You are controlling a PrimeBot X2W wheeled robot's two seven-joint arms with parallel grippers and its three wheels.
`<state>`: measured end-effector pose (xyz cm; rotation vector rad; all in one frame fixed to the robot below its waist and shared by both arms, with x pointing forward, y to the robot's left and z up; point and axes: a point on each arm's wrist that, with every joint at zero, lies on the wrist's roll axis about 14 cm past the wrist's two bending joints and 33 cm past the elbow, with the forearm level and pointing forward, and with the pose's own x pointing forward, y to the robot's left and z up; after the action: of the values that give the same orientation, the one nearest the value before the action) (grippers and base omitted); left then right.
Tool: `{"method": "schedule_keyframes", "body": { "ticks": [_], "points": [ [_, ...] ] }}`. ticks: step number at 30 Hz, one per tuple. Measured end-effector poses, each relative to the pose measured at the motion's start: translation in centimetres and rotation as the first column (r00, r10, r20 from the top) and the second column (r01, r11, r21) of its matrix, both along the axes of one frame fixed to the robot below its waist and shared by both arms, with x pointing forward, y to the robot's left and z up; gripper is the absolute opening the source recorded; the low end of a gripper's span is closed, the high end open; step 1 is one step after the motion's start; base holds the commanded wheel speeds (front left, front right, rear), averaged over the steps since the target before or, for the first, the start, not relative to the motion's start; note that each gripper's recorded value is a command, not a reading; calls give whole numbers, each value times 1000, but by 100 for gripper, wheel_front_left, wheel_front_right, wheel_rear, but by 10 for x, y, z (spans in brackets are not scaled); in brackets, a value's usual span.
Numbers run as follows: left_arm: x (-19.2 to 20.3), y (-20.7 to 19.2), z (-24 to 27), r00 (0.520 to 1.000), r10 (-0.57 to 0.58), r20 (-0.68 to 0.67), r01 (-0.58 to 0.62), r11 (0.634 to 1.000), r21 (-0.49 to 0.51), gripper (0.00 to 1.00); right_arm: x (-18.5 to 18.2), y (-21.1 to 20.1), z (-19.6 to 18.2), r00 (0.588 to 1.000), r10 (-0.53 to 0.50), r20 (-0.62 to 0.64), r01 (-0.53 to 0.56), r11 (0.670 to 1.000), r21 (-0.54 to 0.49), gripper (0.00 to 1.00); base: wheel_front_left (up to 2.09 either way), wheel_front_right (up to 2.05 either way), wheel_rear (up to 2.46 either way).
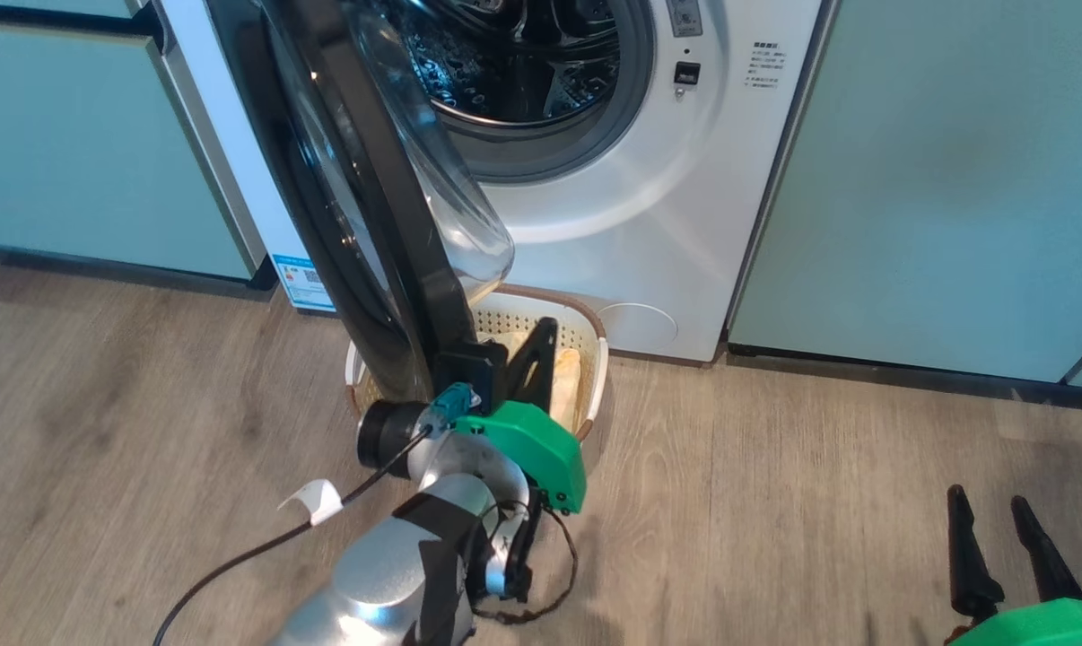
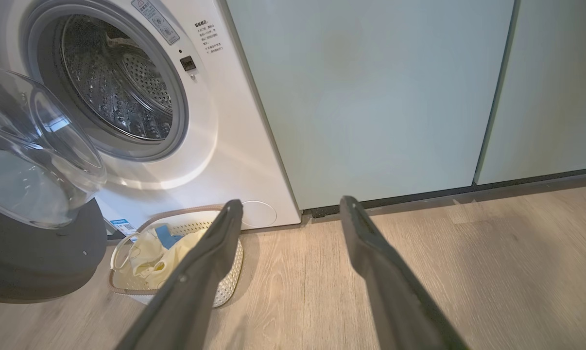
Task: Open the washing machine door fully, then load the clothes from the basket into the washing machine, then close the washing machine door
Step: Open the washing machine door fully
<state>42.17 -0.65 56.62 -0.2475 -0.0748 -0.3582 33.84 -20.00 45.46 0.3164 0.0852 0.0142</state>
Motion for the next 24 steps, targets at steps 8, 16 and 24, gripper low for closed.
{"method": "schedule_keyframes", "body": {
  "ticks": [8, 16, 24],
  "points": [
    [5, 14, -7, 999, 45, -13, -45, 999, 4, 0, 3, 2, -3, 1000, 8, -9, -8, 1000, 0, 100, 0, 0, 0],
    [13, 32, -7, 994, 105, -16, -105, 995, -1, 0, 10, 6, 1, 1000, 21, 3, -21, 1000, 0, 100, 0, 0, 0],
    [16, 44, -10, 990, 137, -22, -137, 991, -5, 0, 13, 13, 0, 999, 42, -1, -42, 999, 0, 100, 0, 0, 0]
  ]
}}
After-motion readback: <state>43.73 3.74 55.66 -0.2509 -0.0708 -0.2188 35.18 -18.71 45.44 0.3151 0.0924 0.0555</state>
